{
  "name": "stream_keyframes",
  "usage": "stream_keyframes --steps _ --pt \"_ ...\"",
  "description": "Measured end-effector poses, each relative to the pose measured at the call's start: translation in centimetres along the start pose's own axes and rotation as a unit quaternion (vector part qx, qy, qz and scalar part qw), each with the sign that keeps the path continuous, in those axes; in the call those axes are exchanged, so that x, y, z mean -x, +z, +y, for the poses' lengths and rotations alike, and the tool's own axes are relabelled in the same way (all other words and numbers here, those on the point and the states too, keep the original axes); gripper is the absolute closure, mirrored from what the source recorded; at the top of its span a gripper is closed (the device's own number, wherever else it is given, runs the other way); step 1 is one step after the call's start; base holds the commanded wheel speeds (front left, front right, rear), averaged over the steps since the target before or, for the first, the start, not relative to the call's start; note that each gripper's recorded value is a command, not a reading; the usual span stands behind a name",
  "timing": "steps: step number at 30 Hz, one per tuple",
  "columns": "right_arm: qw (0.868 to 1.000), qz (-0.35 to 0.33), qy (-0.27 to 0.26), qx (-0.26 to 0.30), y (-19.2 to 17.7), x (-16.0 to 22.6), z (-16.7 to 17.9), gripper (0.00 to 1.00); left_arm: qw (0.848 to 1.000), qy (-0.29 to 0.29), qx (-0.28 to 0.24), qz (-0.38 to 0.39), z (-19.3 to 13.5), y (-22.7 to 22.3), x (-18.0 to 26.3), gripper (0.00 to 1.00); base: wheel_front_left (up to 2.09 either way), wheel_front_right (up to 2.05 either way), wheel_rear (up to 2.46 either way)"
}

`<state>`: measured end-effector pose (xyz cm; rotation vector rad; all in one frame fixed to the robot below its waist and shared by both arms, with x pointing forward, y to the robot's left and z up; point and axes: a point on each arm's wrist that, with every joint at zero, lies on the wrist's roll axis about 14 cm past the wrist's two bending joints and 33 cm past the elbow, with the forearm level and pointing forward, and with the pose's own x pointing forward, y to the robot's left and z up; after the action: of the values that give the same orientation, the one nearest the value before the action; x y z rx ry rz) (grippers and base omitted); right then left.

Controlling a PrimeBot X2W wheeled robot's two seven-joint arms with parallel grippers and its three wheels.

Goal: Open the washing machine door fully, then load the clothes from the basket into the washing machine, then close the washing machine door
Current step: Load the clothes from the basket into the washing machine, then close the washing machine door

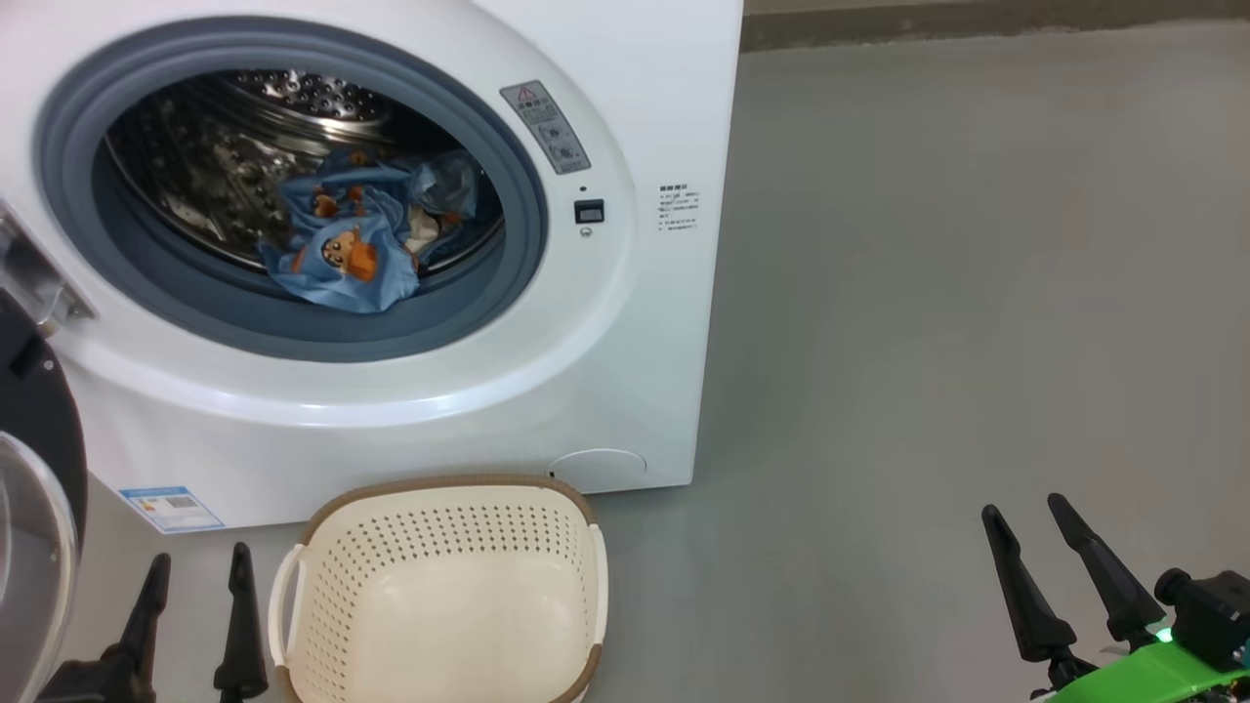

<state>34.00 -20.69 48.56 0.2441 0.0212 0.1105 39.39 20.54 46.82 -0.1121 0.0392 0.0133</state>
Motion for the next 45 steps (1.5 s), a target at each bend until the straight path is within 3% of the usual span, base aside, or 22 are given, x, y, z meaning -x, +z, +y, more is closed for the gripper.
stream_keyframes --steps 26,45 --pt "1.000 0.002 -0.001 -0.001 -0.2 0.7 0.0 0.00 1.000 0.007 0.018 0.003 0.4 -0.4 1.6 0.00 -0.04 0.04 0.00" --pt "1.000 0.006 0.003 -0.002 -0.4 0.3 0.2 0.00 1.000 0.011 0.017 0.012 0.7 -0.9 1.7 0.00 -1.00 1.00 0.00"
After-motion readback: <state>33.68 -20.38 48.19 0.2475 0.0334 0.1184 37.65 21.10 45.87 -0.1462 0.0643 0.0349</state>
